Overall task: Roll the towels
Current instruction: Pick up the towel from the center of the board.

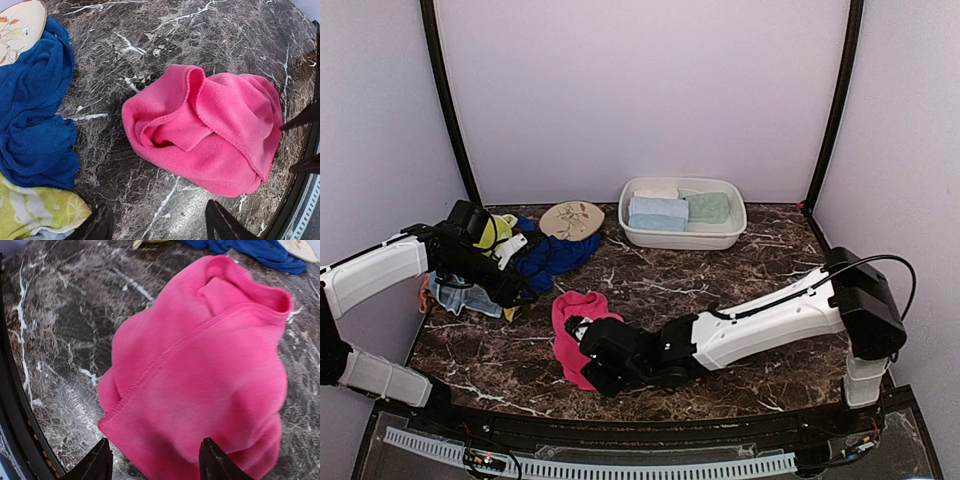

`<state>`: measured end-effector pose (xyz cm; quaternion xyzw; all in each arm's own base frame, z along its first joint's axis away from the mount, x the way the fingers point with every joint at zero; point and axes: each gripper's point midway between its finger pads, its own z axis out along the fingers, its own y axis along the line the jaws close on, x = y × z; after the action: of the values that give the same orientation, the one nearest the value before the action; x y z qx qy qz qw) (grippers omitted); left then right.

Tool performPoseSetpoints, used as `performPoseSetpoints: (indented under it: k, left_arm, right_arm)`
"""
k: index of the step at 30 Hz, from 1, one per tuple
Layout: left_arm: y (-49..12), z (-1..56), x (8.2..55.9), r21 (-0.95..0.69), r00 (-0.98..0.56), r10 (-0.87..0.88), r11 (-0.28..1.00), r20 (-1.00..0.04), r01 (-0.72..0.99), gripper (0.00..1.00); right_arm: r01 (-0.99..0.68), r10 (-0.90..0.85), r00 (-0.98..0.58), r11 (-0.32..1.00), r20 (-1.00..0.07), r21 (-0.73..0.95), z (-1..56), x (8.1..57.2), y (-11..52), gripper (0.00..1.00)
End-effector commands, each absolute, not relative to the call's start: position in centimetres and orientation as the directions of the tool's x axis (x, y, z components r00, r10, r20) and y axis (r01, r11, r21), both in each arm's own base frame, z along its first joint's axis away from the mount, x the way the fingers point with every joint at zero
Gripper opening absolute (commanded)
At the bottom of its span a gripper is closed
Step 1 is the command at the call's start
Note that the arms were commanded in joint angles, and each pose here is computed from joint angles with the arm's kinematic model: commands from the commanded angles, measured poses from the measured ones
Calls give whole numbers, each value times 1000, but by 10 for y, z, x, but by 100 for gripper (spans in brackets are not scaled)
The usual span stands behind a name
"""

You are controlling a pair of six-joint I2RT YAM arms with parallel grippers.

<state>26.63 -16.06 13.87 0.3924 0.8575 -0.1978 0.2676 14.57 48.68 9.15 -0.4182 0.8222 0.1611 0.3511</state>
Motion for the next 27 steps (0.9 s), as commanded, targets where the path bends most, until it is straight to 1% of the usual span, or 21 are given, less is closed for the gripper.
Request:
performPoseSetpoints:
  k: [1,6,12,18,20,22,24,25,27]
  left_arm:
    - [-149,138,265,-156,-586,536,643,-608,750,65]
    - [-141,140,265,-128,-580,543,653,-607,746,65]
    - [-138,142,262,-107,-569,552,654,-609,749,66]
    - [-137,145,263,-96,-563,556,654,-612,750,66]
    - [-137,146,264,-94,-561,555,654,-614,750,66]
    - [-138,146,265,-94,-561,554,655,-615,750,66]
    - [-137,145,266,-93,-563,555,657,-612,748,66]
    - [-137,145,266,-93,-564,555,658,-611,747,66]
    - [-137,144,267,-93,-566,554,659,-610,746,66]
  right_arm:
    - [-840,-571,-389,542,-723,23,89,126,522,60]
    - [-857,-603,-384,515,-699,26,68,118,537,61]
    - [-865,-632,-399,501,-665,42,44,113,540,61]
    - [-862,-671,-415,505,-615,31,20,110,528,56]
    - [-860,-675,-417,510,-608,23,16,110,522,49]
    - [-859,-672,-416,512,-613,21,19,111,519,30]
    - [-856,-661,-415,517,-625,20,26,114,518,7]
    - [-853,-653,-416,522,-633,22,31,116,517,2]
    - [-845,-634,-421,534,-649,26,43,122,517,0]
